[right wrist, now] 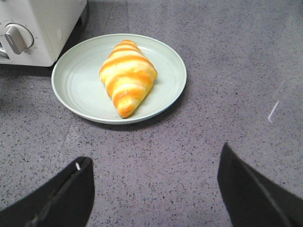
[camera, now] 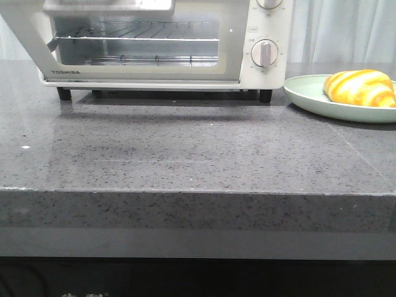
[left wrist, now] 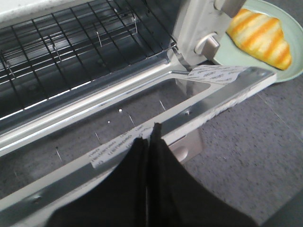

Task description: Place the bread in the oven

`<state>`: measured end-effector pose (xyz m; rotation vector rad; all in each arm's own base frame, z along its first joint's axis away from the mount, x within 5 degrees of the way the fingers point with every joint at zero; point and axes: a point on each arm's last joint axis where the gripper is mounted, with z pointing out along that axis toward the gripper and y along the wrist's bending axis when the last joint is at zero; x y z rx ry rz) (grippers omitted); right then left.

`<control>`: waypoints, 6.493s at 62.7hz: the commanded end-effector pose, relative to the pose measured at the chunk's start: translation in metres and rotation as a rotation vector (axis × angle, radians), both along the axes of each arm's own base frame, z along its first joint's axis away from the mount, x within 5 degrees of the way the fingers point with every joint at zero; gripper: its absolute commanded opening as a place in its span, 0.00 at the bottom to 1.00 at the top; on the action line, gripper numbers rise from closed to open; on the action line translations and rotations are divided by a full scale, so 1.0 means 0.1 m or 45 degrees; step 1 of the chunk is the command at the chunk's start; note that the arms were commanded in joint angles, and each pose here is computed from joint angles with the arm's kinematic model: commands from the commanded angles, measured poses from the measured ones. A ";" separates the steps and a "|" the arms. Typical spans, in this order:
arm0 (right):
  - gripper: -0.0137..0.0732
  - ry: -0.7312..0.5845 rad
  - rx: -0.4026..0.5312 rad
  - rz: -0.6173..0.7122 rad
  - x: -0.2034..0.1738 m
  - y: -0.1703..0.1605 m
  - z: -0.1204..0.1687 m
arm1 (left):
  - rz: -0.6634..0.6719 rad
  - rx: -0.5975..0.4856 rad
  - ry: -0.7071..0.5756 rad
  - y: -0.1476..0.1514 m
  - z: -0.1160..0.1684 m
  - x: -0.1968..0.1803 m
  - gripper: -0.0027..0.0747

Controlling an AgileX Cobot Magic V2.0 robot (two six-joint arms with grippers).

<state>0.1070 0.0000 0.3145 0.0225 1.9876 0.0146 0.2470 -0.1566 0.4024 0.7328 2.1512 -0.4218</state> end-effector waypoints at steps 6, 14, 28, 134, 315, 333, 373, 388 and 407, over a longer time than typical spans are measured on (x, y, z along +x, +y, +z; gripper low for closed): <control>0.80 -0.088 -0.007 -0.002 0.02 0.00 0.16 | -0.018 -0.029 -0.048 0.23 0.36 -0.43 0.01; 0.80 -0.046 0.006 0.000 0.04 0.00 0.30 | 0.127 -0.004 -0.061 0.44 0.33 -0.61 0.01; 0.80 0.196 0.060 0.015 0.35 0.03 0.46 | 0.380 0.050 -0.114 0.82 0.09 -0.93 0.01; 0.40 0.889 0.106 0.129 2.63 0.20 -0.29 | 0.397 0.005 -0.191 1.05 -0.06 -1.30 0.01; 0.83 0.347 0.222 0.504 2.52 2.45 0.50 | 0.399 0.003 -0.271 1.05 -0.01 -1.28 0.01; 0.84 0.441 0.197 0.490 2.28 2.30 0.72 | 0.399 0.003 -0.271 1.05 -0.01 -1.28 0.01; 0.84 0.349 0.027 0.449 1.18 1.09 0.84 | 0.399 0.004 -0.269 1.05 -0.01 -1.28 0.01; 0.84 0.189 -0.010 0.425 0.55 0.70 0.79 | 0.399 0.004 -0.269 1.05 -0.01 -1.28 0.01; 0.84 0.020 0.008 0.431 0.02 0.43 0.61 | 0.399 0.004 -0.269 1.05 -0.01 -1.28 0.01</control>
